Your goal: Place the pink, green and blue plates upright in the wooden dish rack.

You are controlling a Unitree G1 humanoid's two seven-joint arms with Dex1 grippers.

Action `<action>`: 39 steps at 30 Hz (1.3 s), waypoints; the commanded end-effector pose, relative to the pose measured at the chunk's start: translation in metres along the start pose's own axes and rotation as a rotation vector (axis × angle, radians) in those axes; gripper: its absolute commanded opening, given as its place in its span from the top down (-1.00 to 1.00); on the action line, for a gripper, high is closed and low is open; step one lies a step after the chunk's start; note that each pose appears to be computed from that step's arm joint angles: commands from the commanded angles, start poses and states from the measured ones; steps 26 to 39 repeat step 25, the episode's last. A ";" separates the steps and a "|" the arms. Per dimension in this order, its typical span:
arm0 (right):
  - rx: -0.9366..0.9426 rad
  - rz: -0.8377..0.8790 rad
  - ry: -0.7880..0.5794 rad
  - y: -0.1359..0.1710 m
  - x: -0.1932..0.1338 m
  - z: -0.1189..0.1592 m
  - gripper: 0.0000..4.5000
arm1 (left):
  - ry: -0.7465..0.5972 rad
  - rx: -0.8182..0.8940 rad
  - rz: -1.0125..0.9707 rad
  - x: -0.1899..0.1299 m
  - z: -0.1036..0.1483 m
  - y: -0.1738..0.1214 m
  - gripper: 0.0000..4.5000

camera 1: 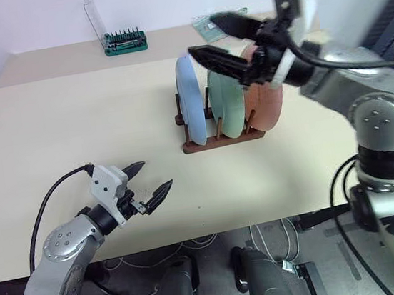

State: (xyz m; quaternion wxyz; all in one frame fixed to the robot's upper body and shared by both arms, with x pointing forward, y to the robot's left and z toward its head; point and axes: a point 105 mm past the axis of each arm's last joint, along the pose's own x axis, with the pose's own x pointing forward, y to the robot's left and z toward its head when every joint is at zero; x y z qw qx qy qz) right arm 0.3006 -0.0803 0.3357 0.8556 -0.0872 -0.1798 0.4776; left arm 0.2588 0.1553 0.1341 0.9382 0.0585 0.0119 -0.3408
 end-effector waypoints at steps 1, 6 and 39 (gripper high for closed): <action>-0.136 -0.011 0.009 -0.009 -0.037 0.005 -0.69 | -0.023 0.061 0.091 -0.009 0.007 0.021 -1.00; -0.153 -0.068 0.168 -0.021 -0.090 -0.022 -0.69 | 0.015 0.089 0.171 -0.027 0.002 0.047 -1.00; 0.068 -0.263 0.445 -0.026 -0.179 -0.139 -0.69 | 0.082 0.043 0.130 -0.023 -0.020 0.029 -1.00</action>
